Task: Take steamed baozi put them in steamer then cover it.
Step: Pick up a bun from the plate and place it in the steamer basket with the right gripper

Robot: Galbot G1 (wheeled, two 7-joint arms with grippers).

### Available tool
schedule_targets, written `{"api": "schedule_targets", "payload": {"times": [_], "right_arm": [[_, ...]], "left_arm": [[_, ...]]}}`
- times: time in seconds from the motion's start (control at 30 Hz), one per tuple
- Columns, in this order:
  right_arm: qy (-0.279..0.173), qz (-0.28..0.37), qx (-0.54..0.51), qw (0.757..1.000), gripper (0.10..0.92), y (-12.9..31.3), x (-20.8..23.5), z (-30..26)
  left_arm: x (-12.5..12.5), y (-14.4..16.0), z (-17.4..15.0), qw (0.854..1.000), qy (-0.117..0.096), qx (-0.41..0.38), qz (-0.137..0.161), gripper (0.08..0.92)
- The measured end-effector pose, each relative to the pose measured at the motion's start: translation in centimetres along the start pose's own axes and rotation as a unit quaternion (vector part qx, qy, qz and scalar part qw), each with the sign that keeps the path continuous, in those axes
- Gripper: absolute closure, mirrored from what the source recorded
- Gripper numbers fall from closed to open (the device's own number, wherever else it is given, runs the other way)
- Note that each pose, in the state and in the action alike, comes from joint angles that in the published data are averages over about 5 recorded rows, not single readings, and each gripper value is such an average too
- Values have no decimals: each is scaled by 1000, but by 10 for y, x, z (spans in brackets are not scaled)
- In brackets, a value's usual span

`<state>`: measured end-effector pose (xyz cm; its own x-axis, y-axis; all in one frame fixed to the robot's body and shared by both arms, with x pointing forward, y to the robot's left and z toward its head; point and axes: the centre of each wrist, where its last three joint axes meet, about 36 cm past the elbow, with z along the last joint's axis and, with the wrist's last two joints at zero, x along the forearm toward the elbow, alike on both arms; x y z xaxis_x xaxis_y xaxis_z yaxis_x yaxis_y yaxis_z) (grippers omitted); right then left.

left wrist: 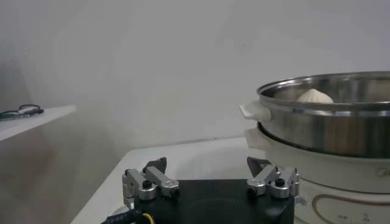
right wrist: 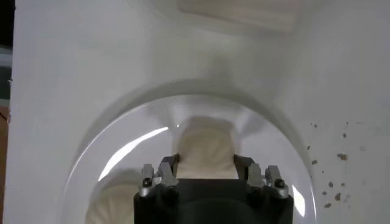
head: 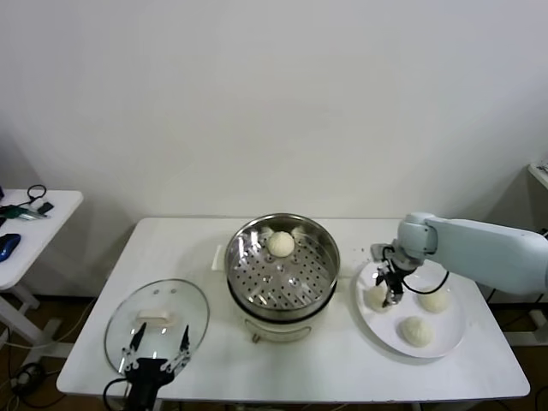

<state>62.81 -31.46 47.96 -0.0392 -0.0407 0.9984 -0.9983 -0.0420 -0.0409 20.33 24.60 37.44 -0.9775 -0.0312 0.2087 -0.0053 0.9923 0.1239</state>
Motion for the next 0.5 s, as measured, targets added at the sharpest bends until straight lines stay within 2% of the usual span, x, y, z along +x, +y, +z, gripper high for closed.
{"api": "schedule_targets", "payload": {"times": [0.27, 0.5], "right_arm": [[-5, -4, 25, 1000, 411, -14, 49, -5], [-5, 20, 54, 998, 411, -35, 146, -22]], "left_arm": [[1, 1, -1, 1000, 0, 1, 0, 177], [2, 1, -4, 1000, 0, 0, 2, 177]]}}
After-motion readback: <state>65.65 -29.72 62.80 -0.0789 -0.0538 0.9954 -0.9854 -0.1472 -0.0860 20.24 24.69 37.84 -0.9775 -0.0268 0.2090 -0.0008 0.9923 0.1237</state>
